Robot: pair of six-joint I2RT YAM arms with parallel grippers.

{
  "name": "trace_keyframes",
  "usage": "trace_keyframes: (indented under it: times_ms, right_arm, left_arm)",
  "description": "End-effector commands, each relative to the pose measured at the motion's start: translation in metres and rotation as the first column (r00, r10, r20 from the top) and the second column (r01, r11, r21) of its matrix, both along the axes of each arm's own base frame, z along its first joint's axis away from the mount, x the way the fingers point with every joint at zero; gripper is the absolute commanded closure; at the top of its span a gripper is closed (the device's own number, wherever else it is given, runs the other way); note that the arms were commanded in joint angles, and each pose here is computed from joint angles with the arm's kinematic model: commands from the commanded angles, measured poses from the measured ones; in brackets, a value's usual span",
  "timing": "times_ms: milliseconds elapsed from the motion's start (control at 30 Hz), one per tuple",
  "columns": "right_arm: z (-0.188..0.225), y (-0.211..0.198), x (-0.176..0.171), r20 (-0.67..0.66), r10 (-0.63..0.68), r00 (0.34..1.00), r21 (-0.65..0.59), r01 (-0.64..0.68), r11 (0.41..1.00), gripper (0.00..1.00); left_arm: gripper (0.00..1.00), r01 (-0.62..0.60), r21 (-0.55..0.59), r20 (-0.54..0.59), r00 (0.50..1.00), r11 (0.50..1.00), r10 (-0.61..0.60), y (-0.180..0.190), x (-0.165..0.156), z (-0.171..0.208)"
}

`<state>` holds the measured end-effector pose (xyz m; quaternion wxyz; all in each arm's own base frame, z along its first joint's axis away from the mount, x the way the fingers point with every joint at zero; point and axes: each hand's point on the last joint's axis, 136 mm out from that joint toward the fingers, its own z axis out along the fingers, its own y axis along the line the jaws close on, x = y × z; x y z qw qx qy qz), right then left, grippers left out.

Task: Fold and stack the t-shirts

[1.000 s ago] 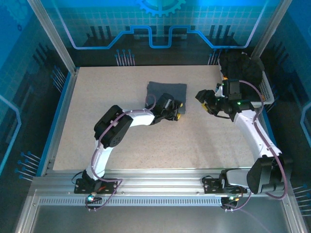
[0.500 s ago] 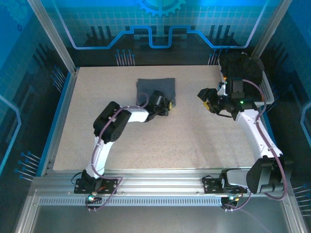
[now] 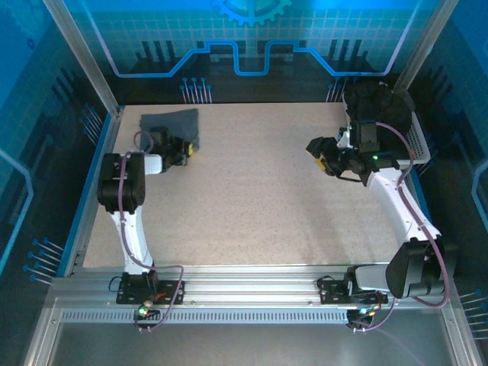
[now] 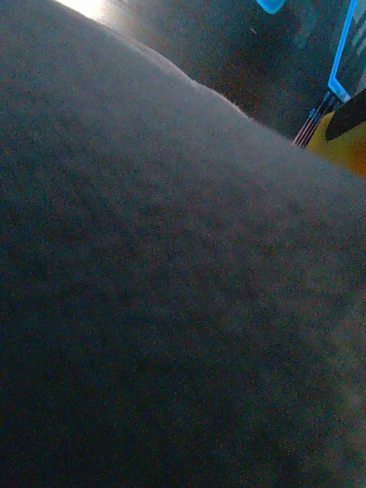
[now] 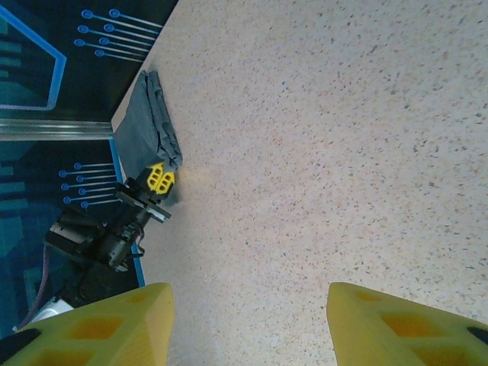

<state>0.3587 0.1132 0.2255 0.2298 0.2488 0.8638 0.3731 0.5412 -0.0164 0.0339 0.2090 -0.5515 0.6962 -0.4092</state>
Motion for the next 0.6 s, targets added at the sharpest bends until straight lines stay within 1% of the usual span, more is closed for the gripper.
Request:
trace_keyframes:
  times_ms: [0,100,200,300,367,400,433,467,500,533,567]
  right_arm:
    - [0.009,0.013,0.004,0.029,0.050,0.998,0.016,-0.050,0.999,0.43]
    - [0.009,0.020,0.006,0.039,0.075,0.996,0.026,-0.076,0.997,0.43]
    - [0.010,0.028,0.008,0.052,0.107,0.993,0.030,-0.108,0.994,0.43]
    - [0.014,0.036,0.010,0.088,0.133,0.987,0.043,-0.137,0.990,0.43]
    - [0.020,0.037,0.012,0.114,0.135,0.984,0.042,-0.141,0.989,0.43]
    - [0.023,0.037,0.013,0.127,0.133,0.983,0.040,-0.139,0.990,0.43]
    - [0.027,0.036,0.014,0.141,0.128,0.982,0.034,-0.134,0.990,0.42]
    - [0.030,0.035,0.014,0.154,0.124,0.980,0.029,-0.129,0.991,0.41]
    - [0.034,0.034,0.014,0.165,0.116,0.979,0.022,-0.122,0.992,0.36]
    - [0.037,0.032,0.015,0.172,0.109,0.979,0.009,-0.112,0.994,0.30]
    - [0.038,0.030,0.014,0.168,0.103,0.980,-0.006,-0.104,0.995,0.11]
  left_arm:
    - [1.00,0.145,0.065,-0.039,0.989,0.987,-0.142,0.019,-0.016,-0.006]
    - [1.00,0.161,0.081,-0.053,0.986,0.984,-0.157,0.043,-0.015,-0.008]
    - [1.00,0.177,0.103,-0.057,0.983,0.979,-0.172,0.055,-0.010,-0.004]
    - [1.00,0.187,0.110,-0.045,0.982,0.976,-0.183,0.055,-0.006,0.003]
    - [0.99,0.186,0.119,-0.023,0.983,0.975,-0.185,0.053,-0.004,0.014]
    - [0.87,0.188,0.133,-0.012,0.982,0.973,-0.188,0.051,-0.004,0.024]
    - [0.68,0.190,0.154,-0.007,0.982,0.970,-0.191,0.050,-0.005,0.036]
    - [0.54,0.196,0.171,-0.006,0.980,0.966,-0.197,0.047,-0.007,0.046]
    - [0.36,0.200,0.191,-0.006,0.979,0.961,-0.202,0.043,-0.011,0.059]
    - [0.02,0.196,0.214,-0.001,0.980,0.957,-0.201,0.039,-0.015,0.074]
    - [0.01,0.191,0.224,-0.013,0.981,0.956,-0.193,0.036,-0.021,0.085]
